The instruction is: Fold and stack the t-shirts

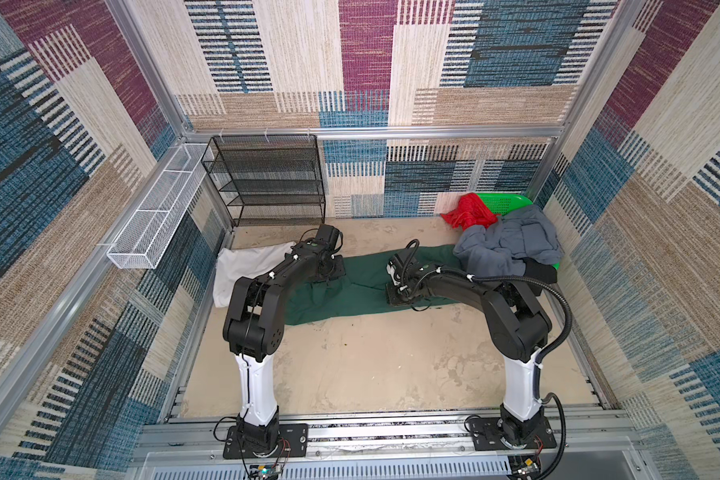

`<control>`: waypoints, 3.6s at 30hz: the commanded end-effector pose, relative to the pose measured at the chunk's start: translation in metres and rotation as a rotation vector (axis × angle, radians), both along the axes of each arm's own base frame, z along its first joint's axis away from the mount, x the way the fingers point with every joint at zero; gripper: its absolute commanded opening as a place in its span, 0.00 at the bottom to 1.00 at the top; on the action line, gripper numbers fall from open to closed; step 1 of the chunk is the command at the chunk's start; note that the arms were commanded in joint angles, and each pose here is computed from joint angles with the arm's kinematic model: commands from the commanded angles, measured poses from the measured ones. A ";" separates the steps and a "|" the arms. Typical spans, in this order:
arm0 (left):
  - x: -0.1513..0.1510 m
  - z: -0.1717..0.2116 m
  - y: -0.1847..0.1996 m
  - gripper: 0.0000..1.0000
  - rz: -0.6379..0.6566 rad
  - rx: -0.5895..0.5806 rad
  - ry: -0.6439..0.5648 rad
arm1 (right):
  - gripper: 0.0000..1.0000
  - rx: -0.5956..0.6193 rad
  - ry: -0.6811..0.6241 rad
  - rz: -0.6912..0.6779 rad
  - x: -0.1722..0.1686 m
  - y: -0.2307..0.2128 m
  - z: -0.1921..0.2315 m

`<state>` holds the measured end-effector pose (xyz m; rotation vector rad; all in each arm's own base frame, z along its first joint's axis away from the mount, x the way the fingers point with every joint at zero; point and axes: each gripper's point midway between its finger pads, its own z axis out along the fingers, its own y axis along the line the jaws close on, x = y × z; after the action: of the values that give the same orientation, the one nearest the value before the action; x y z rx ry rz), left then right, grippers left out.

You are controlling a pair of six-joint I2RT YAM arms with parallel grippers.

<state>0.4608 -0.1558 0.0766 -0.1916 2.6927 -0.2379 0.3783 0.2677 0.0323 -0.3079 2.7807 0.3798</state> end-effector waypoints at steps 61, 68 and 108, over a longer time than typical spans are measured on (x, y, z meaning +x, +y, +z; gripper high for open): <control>0.028 0.036 0.006 0.89 -0.119 0.106 -0.043 | 0.22 -0.217 0.022 -0.258 -0.008 -0.109 -0.029; -0.017 0.044 0.024 0.86 -0.068 0.115 -0.091 | 0.23 -0.207 0.008 -0.258 -0.005 -0.107 -0.021; -0.016 0.002 0.025 0.13 -0.122 0.430 -0.010 | 0.23 -0.195 -0.014 -0.256 -0.011 -0.110 -0.016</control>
<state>0.4422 -0.1409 0.0740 0.0988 2.6747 0.2513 0.3845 0.1636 0.0256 0.0084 2.7263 0.0757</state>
